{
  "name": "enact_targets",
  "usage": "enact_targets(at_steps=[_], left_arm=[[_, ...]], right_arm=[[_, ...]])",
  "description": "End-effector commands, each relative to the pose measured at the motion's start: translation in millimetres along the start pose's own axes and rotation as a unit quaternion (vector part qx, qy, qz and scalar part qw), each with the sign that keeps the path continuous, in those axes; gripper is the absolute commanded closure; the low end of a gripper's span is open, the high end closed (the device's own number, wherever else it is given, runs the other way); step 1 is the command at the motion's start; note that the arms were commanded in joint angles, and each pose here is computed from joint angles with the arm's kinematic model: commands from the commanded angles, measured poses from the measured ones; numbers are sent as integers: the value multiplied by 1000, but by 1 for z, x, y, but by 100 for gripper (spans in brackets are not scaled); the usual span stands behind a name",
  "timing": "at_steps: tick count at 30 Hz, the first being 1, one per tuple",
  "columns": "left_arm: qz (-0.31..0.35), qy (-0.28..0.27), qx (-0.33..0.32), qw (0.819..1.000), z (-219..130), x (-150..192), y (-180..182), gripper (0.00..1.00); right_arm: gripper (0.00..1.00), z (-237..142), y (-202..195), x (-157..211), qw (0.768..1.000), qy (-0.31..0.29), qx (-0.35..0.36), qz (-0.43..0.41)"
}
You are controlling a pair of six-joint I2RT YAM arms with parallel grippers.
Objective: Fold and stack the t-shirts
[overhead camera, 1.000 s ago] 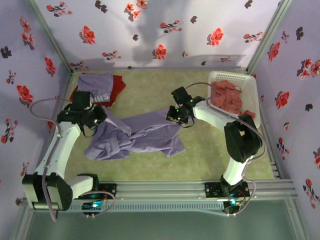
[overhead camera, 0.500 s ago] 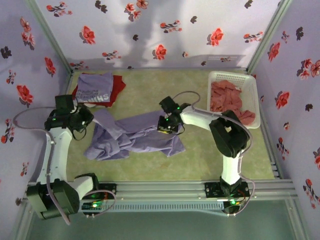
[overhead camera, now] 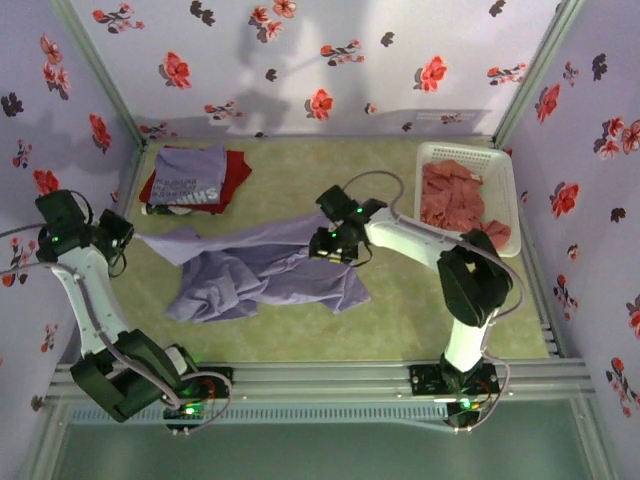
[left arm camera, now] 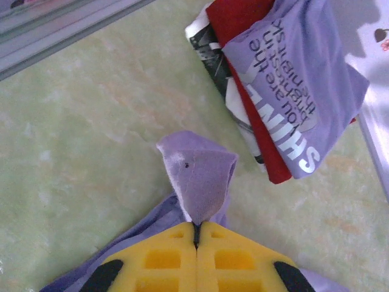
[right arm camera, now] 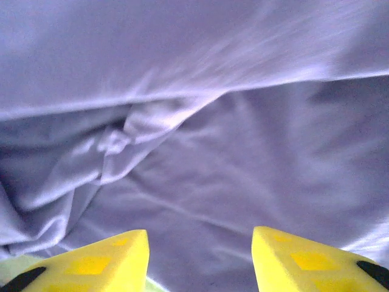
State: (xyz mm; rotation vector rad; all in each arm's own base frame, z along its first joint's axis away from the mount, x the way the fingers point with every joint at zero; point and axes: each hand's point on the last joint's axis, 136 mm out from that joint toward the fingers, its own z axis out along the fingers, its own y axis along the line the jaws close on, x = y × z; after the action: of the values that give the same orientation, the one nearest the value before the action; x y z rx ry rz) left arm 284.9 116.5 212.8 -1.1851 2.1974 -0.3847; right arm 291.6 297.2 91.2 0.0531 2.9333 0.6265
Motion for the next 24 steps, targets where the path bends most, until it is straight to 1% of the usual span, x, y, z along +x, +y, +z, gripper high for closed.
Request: enact_targets(at_steps=[1,5,9,13,18,22,24], left_arm=[[9,14,11,1000,1,6,2,100],[-3,28,31,999,8,14,1,100],[-11,37,40,998,13,22,2,100],[-11,40,40,998,11,27,3,100],[-10,44,43,998,9,28,0,100],[-9,46,45,998,8,32,-1,100],[-9,45,47,998,5,33,-3,100]], right_arm=[[48,-13,-43,-13,998,-17,53,17],[48,-14,-73,-34,996,-39,76,35],[48,-16,-95,-58,992,-66,107,31],[49,-9,-111,-68,990,-64,118,42],[51,7,-117,-73,992,-53,99,51],[58,15,-110,-79,995,-54,74,49],[64,17,-108,-84,995,-58,65,48]])
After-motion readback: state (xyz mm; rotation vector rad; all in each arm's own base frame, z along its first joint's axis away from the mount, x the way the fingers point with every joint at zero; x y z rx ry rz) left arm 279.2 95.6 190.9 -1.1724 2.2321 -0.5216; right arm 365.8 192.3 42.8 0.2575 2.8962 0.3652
